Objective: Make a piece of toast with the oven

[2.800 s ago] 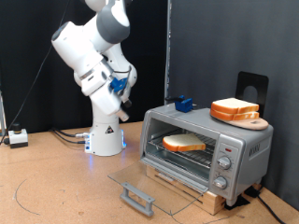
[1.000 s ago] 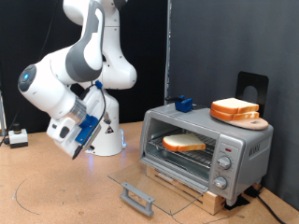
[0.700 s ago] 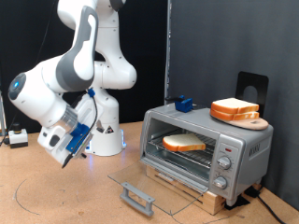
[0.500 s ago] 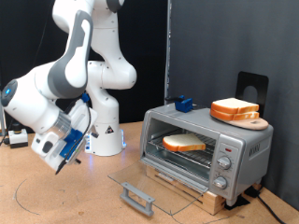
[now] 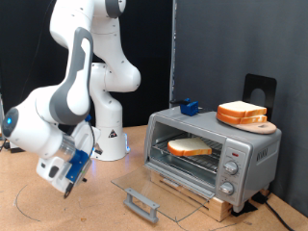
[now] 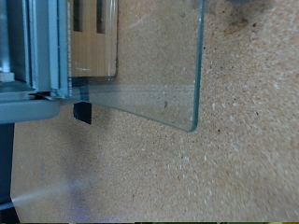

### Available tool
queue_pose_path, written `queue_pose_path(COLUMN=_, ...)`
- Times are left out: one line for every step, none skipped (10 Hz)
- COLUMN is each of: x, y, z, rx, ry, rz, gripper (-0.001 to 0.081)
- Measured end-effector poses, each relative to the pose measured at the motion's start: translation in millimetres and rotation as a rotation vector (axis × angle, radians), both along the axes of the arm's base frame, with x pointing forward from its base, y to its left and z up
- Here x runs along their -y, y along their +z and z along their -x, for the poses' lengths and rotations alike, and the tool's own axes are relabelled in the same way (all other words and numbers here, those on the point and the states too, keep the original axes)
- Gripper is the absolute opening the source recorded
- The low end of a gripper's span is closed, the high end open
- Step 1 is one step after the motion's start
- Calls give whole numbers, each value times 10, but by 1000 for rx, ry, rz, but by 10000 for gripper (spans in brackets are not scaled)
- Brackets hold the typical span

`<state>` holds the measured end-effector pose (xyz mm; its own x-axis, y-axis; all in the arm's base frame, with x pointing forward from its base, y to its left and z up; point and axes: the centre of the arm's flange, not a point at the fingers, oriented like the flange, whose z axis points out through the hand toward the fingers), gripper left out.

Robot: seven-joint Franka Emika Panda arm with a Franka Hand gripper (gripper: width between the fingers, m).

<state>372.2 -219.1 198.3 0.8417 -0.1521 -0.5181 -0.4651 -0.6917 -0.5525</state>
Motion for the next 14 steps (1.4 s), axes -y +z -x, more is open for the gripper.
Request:
queue_pose_path(x=-97, y=-117, z=2, rx=-8, ry=14, rz=5, gripper=810)
queue_pose_path(x=-175, y=-233, z=7, rx=-11, ry=20, rz=18, gripper=810)
queue_pose_path(x=-233, y=-344, z=11, rx=-14, ry=21, rz=30, gripper=810)
queue_pose_path(x=-298, y=-444, z=6, rx=-18, ry=23, rz=31, gripper=810)
queue_pose_path(x=-392, y=-525, z=-6, rx=-24, ry=28, rz=18, gripper=810)
queue_pose_path(x=-510, y=-576, z=-20, rx=-26, ry=40, rz=-4, gripper=810)
queue_pose_path(x=-648, y=-595, z=-32, rx=-21, ry=58, rz=-30, gripper=810)
queue_pose_path(x=-799, y=-604, z=-38, rx=-18, ry=76, rz=-60, gripper=810)
queue_pose_path(x=-948, y=-598, z=-39, rx=-22, ry=88, rz=-91, gripper=810)
queue_pose_path(x=-1079, y=-568, z=-27, rx=-33, ry=106, rz=-121, gripper=810)
queue_pose_path(x=-1154, y=-523, z=-8, rx=-38, ry=122, rz=-138, gripper=810)
queue_pose_path(x=-1144, y=-445, z=0, rx=-34, ry=127, rz=-148, gripper=810)
queue_pose_path(x=-1126, y=-348, z=7, rx=-23, ry=144, rz=-169, gripper=810)
queue_pose_path(x=-1108, y=-251, z=15, rx=-10, ry=163, rz=-195, gripper=810)
